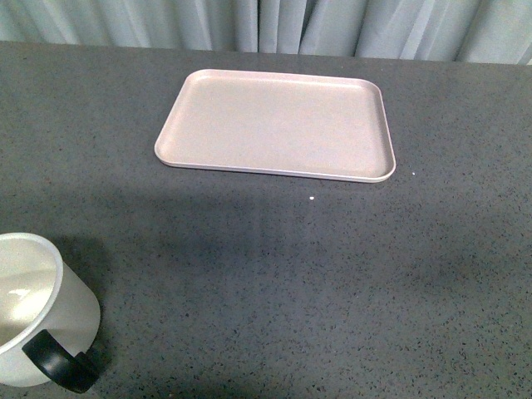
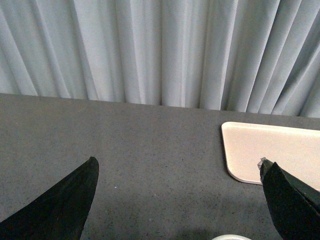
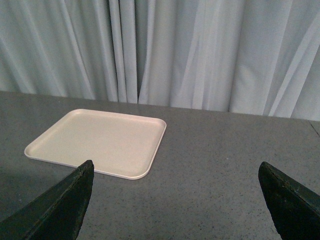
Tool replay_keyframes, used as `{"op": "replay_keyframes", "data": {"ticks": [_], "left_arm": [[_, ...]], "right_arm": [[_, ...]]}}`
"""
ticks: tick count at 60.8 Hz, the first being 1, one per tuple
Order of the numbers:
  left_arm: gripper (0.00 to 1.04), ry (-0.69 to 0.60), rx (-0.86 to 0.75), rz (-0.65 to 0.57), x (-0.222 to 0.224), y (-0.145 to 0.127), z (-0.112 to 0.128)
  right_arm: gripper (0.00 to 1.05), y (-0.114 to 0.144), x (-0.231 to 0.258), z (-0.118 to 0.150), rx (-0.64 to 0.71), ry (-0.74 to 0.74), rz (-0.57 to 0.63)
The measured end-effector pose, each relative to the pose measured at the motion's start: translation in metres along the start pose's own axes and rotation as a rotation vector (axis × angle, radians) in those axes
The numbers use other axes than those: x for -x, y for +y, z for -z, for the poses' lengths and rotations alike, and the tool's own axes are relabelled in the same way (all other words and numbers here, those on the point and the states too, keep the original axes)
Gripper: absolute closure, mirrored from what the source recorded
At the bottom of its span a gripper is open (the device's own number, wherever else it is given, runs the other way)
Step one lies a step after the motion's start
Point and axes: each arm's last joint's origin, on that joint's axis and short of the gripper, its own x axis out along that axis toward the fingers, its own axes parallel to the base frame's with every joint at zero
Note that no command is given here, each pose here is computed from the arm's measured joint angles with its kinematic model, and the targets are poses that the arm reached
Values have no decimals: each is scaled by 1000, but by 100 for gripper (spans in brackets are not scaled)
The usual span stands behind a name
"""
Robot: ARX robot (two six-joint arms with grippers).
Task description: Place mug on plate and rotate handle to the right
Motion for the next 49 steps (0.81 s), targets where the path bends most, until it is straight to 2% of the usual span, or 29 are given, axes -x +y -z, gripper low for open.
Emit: {"op": "replay_keyframes", "data": {"ticks": [49], "left_arm": [[9,0,0,0,0,0,0]], "right_arm": [[9,0,0,0,0,0,0]]}}
